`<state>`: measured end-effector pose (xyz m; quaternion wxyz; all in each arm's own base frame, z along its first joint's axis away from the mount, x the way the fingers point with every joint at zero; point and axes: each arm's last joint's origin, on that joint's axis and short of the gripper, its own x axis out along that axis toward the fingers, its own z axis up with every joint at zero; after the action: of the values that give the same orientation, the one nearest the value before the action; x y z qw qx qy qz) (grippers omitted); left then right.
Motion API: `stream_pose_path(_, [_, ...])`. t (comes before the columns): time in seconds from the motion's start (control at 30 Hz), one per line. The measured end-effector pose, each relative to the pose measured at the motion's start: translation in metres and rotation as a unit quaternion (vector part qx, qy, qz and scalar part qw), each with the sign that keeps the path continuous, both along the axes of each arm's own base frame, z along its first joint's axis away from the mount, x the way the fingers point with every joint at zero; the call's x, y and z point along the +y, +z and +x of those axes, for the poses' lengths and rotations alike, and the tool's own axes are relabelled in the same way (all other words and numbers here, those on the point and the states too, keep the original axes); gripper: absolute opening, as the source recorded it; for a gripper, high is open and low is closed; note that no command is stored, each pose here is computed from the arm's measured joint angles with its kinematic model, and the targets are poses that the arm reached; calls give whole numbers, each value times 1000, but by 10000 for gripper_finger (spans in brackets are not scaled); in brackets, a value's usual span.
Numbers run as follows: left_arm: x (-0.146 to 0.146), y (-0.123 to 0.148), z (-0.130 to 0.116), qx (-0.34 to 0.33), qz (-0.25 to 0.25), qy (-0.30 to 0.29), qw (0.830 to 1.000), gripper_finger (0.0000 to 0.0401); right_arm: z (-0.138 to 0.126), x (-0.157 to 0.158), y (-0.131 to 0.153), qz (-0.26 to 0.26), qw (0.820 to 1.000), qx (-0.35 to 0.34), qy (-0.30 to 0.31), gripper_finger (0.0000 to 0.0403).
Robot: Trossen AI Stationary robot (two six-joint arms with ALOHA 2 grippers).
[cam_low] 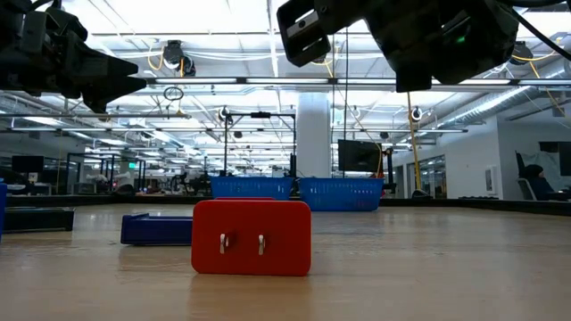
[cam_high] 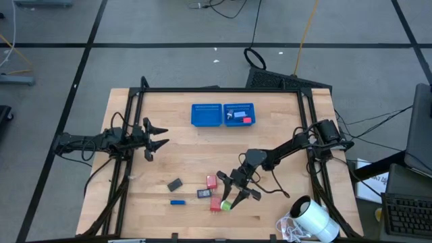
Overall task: Pick & Place Office items
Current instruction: Put the green charger adapter into the right blue bin
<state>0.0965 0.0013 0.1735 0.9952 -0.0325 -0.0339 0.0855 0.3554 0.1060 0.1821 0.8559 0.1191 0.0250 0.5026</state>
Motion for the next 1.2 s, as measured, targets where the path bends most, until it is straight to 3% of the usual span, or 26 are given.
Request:
stream_pose_path(0.43, [0,0,0,0,0,0,1000,214,0,0,0,1,1000,1,-8,151])
stream_pose_path(0.77, [0,0,0,0,0,0,1000,214,6,-9,-2,10,995,17,-103,149])
stream_pose_path(1.2, [0,0,0,0,0,0,1000,214,11,-15,-4,-17,972,-2,-233,150])
